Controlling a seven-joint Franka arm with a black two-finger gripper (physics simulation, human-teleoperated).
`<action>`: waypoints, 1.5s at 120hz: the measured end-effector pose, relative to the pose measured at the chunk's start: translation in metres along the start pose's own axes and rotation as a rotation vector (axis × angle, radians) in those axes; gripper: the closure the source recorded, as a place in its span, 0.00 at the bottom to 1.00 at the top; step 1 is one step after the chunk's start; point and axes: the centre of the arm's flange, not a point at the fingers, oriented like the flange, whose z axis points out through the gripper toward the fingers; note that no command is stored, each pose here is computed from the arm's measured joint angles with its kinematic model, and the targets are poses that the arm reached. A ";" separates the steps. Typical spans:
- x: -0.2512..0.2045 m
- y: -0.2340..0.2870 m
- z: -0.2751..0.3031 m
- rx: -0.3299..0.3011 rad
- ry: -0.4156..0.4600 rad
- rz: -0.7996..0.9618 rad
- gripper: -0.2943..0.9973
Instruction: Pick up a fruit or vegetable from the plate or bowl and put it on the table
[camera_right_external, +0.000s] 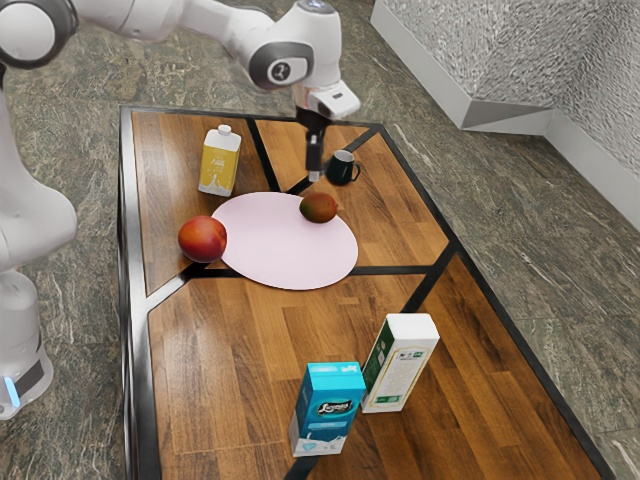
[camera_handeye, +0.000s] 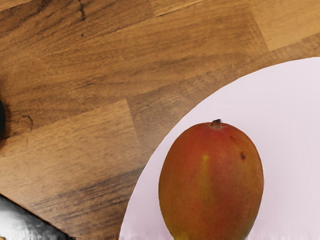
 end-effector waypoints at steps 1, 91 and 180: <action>0.000 0.001 0.000 -0.002 -0.002 -0.001 0.23; 0.009 -0.005 0.005 0.035 -0.032 -0.170 0.23; 0.005 -0.007 0.002 0.019 -0.057 -0.242 0.23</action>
